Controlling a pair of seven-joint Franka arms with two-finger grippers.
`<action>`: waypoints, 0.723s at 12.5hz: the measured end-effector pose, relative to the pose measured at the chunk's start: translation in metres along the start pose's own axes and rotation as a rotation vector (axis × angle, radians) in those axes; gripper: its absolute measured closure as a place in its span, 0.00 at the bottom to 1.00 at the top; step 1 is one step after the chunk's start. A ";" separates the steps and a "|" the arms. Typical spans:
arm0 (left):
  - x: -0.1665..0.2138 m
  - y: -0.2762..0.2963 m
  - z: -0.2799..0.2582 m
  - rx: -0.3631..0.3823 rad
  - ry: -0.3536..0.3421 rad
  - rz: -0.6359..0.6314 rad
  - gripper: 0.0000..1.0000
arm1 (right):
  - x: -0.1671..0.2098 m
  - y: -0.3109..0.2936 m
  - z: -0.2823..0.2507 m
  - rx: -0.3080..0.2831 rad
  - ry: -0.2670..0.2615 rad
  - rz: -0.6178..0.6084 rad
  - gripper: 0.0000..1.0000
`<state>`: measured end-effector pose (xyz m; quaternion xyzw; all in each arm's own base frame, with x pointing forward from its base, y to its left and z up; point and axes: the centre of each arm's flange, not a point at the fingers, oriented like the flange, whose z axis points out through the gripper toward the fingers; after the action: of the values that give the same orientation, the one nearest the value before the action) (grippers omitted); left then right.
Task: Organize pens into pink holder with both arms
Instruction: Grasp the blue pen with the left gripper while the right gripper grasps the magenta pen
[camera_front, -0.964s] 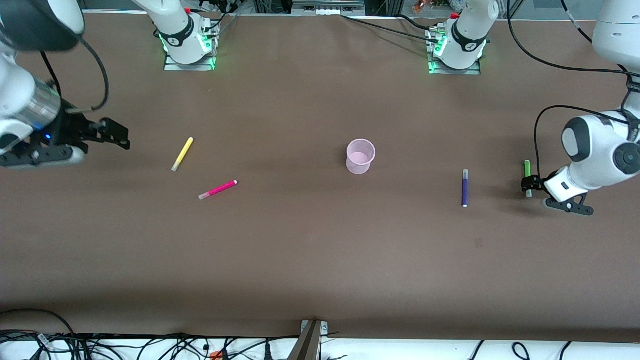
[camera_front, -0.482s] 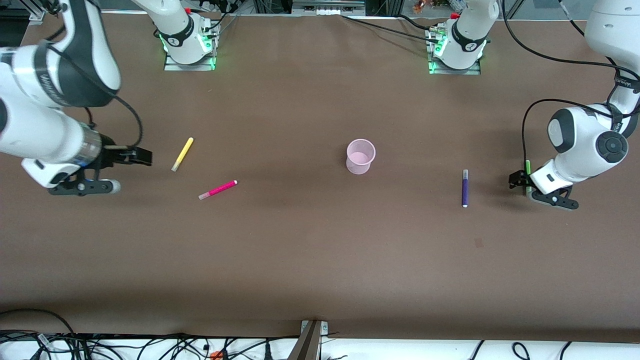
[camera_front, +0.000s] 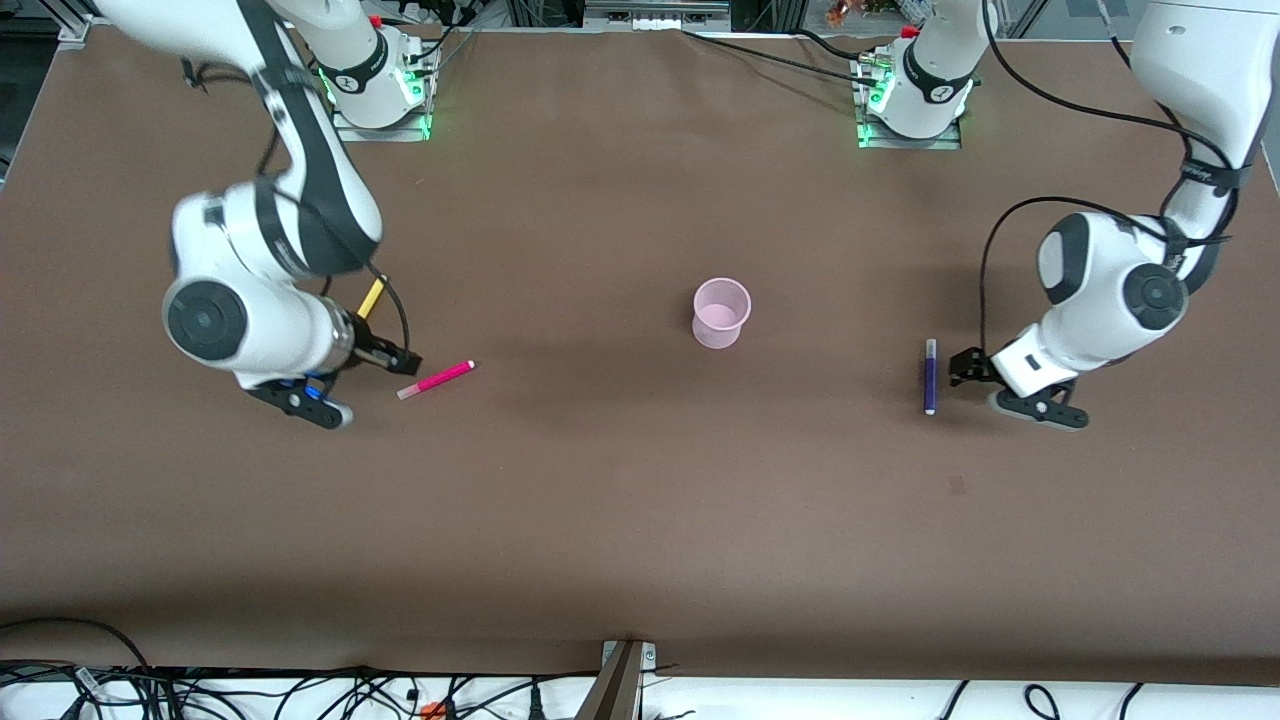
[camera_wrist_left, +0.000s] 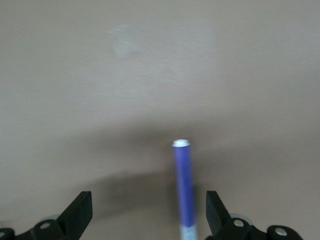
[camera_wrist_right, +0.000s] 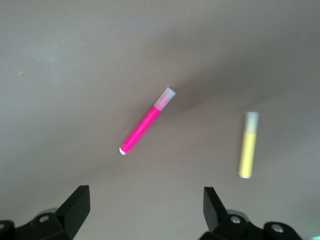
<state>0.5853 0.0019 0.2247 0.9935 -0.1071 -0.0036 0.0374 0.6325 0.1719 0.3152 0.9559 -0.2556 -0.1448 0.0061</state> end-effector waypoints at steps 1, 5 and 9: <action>0.001 0.009 0.013 -0.016 -0.007 0.000 0.00 | 0.010 -0.003 0.028 0.027 -0.026 0.072 0.00; 0.012 0.019 0.042 -0.041 0.021 0.014 0.26 | 0.004 -0.017 0.085 0.053 -0.027 0.217 0.00; 0.015 0.014 0.054 -0.050 0.013 0.008 0.59 | -0.019 -0.035 0.119 0.060 0.010 0.270 0.00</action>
<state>0.5957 -0.0191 0.1724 0.9919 -0.1107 0.0001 0.0629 0.6004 0.2194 0.2031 0.9132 -0.3862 -0.1302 -0.0020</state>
